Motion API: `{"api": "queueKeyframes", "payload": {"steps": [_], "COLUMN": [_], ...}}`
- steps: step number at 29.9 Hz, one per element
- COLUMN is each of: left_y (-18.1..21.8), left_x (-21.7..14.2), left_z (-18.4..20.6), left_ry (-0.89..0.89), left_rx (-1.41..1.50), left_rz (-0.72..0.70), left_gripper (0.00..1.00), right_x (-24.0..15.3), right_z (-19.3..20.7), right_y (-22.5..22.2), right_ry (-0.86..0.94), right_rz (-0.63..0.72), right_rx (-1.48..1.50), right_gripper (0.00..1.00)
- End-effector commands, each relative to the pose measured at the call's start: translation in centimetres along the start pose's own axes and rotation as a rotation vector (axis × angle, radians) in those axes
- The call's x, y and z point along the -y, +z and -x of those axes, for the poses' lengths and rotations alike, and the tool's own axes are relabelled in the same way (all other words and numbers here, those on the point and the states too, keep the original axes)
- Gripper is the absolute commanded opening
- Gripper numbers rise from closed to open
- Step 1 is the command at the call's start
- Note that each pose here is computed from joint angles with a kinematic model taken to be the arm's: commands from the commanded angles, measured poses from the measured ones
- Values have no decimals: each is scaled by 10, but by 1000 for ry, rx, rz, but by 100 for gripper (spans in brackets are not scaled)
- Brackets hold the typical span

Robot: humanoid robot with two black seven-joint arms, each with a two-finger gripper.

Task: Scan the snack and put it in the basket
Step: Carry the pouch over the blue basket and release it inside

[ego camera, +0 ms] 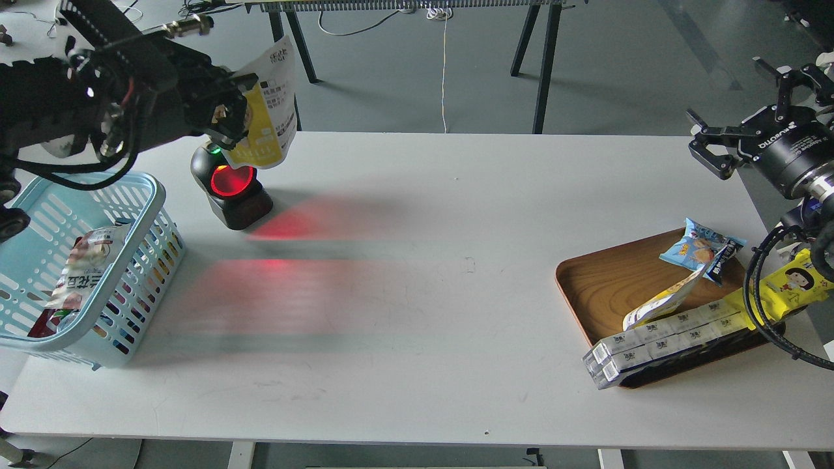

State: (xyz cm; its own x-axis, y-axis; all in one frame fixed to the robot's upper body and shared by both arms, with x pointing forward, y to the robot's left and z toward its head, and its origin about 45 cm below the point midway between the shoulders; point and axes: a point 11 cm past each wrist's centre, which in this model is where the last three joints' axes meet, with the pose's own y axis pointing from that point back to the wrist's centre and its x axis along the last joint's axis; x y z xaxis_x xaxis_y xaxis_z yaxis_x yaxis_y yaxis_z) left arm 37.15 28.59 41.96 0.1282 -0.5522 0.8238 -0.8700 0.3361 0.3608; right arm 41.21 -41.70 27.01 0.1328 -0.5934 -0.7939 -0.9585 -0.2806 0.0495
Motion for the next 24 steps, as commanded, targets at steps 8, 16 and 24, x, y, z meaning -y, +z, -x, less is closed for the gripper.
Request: {"api": "queueKeyframes", "payload": {"steps": [8,16,24], "left_y": [-58,-83,-88], "left_x": [-56,-93,-143], "left_z": [-17,44,129], "left_ry": [28,-197,-491], "left_rx": [-86,-91,-173], "left_rz": [-88,-105,-111], "left_gripper": [2,3,4], "right_x": [-1,2,5], "right_z": [0,5,9], "right_y": [-3,-4,-3], "right_ry": [2,-11,-22], "right_rz": [-2,1,12], "right_rx": [-11,-21,-38], "right_gripper": [99,99,99]}}
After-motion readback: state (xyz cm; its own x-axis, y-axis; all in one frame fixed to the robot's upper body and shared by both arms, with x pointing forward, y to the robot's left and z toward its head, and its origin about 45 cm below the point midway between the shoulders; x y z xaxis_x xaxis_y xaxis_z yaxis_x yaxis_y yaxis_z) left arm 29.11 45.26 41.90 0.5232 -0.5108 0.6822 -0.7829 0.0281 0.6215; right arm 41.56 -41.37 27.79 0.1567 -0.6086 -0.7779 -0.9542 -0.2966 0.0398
